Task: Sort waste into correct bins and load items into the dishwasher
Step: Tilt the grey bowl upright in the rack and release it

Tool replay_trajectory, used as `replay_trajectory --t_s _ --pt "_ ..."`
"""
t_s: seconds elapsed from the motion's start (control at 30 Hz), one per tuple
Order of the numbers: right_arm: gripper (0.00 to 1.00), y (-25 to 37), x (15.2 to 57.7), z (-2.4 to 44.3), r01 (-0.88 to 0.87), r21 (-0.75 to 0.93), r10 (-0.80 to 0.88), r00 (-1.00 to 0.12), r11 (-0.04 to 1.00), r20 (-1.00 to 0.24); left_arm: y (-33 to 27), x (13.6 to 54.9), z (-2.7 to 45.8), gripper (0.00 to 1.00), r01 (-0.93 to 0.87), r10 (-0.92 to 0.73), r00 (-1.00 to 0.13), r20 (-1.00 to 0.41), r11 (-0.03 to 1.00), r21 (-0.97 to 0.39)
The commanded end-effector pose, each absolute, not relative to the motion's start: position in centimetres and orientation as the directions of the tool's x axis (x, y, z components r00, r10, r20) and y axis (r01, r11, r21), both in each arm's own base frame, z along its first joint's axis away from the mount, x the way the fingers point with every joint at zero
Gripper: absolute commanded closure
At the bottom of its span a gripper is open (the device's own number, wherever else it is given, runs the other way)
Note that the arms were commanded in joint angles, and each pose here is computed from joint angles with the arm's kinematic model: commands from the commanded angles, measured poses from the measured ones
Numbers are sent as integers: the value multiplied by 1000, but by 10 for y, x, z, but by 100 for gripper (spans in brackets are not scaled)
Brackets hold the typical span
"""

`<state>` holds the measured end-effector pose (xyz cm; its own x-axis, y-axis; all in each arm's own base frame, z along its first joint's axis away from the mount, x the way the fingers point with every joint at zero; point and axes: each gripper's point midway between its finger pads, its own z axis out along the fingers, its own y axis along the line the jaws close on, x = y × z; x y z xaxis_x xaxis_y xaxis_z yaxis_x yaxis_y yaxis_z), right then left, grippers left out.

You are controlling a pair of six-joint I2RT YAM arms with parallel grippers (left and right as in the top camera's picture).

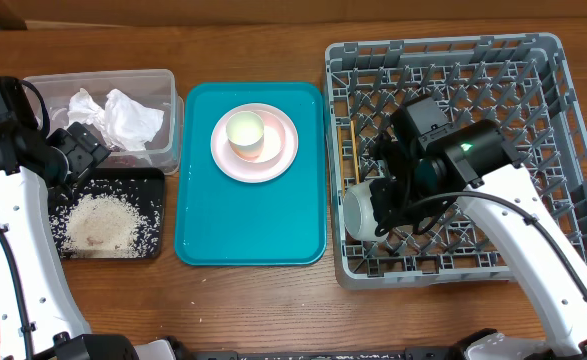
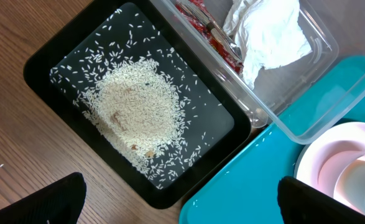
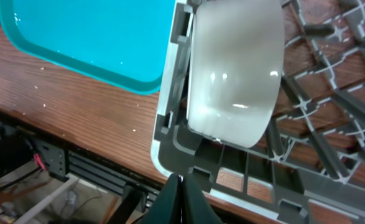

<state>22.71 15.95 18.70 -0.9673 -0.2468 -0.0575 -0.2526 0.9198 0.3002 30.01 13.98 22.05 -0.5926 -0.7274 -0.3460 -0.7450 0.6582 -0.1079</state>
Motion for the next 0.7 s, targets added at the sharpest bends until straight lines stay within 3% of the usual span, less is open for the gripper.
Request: replay_trajectory --t_s 0.0,0.67 --pt "96 159 234 196 -260 274 -239 -965 926 -108 141 303 224 0 -739 -720 -595 -358 665 -108" --pt "96 179 259 200 -205 322 -148 -970 924 -193 141 303 224 0 -739 -720 -595 -358 665 -109"
